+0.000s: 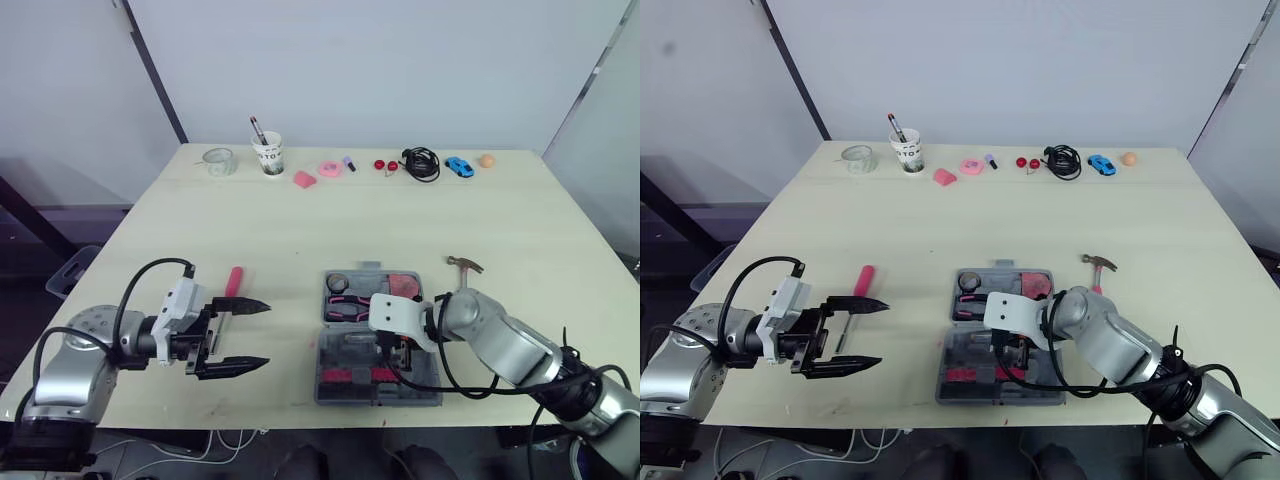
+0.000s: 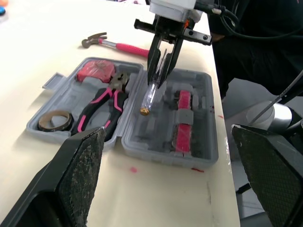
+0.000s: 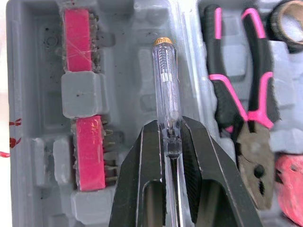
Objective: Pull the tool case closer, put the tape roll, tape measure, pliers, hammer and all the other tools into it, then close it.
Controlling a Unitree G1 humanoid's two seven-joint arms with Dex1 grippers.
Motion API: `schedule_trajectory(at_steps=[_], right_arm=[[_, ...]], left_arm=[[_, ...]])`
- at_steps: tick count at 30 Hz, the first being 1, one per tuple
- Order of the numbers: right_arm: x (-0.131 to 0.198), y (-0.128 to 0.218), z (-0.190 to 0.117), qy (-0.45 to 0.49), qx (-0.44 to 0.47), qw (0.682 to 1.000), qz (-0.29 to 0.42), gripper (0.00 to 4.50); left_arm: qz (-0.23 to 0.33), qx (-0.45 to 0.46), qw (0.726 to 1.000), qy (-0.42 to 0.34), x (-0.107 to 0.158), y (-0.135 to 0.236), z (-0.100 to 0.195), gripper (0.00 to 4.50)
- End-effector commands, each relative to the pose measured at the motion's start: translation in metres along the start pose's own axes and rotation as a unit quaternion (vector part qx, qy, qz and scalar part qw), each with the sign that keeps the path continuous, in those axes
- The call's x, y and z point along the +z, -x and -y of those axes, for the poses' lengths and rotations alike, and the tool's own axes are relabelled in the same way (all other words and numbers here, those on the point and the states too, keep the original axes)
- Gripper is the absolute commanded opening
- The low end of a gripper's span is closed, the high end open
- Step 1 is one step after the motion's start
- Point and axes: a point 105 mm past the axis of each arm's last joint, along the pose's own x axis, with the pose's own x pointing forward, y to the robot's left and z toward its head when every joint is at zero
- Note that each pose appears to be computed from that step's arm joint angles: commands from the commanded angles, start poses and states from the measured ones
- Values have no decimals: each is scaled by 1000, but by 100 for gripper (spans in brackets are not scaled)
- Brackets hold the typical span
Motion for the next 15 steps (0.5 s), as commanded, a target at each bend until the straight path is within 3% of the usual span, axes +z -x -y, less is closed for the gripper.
schedule_trajectory(at_steps=[1,15], right_arm=[[15,-3,4,26,-9,1000,9,7],[23,-24,9,53,-8,998,14,7]], left_arm=[[-6,1,1000,-19,5,7,-2,450],[-12,16,1000,-18,2,13,-4,450]])
